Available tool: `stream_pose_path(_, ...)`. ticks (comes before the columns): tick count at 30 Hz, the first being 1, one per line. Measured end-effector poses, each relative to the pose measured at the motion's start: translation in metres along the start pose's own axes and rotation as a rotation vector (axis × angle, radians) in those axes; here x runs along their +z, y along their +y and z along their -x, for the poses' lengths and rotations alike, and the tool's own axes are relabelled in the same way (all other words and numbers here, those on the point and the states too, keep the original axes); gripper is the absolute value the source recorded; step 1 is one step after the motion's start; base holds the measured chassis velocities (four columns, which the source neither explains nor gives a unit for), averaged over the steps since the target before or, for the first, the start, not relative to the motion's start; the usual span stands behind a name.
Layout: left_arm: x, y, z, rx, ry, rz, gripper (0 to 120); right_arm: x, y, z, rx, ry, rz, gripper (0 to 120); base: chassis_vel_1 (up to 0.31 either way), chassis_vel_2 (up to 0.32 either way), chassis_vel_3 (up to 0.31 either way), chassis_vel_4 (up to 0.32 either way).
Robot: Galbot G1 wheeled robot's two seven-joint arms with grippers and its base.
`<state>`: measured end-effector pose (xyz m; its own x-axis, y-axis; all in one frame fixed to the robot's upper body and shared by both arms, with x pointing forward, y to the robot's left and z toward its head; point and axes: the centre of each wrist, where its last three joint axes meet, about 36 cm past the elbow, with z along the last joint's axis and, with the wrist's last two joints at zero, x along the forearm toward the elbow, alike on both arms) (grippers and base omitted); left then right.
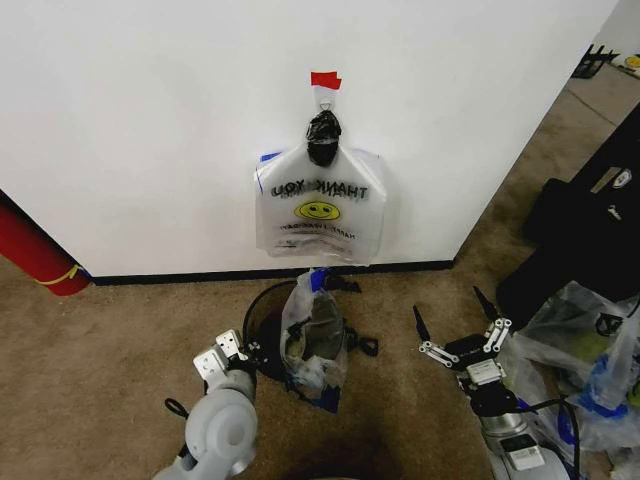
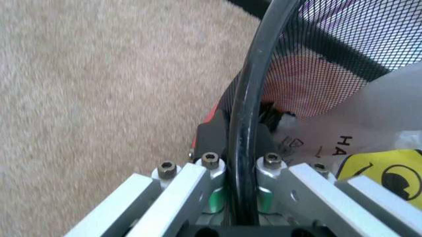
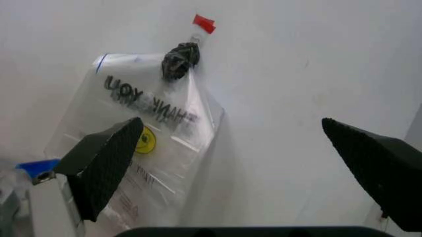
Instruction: Pick up the garbage bag from the wall and place it over the trash bin.
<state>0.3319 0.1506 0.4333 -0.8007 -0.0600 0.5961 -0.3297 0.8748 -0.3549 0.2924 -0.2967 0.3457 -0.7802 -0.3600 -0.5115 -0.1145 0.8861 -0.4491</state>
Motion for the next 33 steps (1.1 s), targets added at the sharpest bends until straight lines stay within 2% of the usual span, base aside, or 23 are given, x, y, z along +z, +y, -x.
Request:
stream_pose_path(6,0.013,-0.006,0.004,-0.005,0.039,-0.003,0,-0.001,0.002,-0.001,-0.007,0.003,0.000,100,0.000,0.000,0.000,0.000)
stream_pose_path(13,0.015,-0.008,0.013,-0.011,0.048,0.024,0,-0.003,0.002,0.002,-0.013,-0.006,-0.001,100,0.000,0.000,0.000,0.000)
stream_pose_path(15,0.014,-0.008,0.013,-0.010,0.048,0.031,3,-0.003,0.003,0.002,-0.014,-0.005,-0.002,100,0.000,0.000,0.000,0.000)
stream_pose_path(21,0.009,-0.010,0.007,0.010,0.037,0.056,28,-0.001,0.005,0.000,-0.010,0.004,0.002,100,0.000,0.000,0.000,0.000)
stream_pose_path(22,0.009,-0.010,0.007,0.010,0.037,0.056,28,-0.001,0.005,0.000,-0.010,0.004,0.002,100,0.000,0.000,0.000,0.000)
stream_pose_path(25,0.004,-0.009,-0.001,0.028,-0.024,0.099,41,0.000,0.006,-0.001,-0.009,0.007,0.004,100,0.000,0.000,0.000,0.000)
stream_pose_path(28,-0.006,-0.002,-0.014,0.056,-0.146,0.177,53,0.001,0.007,-0.002,-0.009,0.010,0.005,100,0.000,0.000,0.000,0.000)
stream_pose_path(29,-0.006,-0.002,-0.014,0.056,-0.146,0.177,53,0.001,0.007,-0.002,-0.009,0.010,0.005,100,0.000,0.000,0.000,0.000)
stream_pose_path(33,-0.018,0.008,-0.024,0.087,-0.246,0.266,70,0.002,0.007,-0.001,-0.007,0.010,0.004,100,0.000,0.000,0.000,0.000)
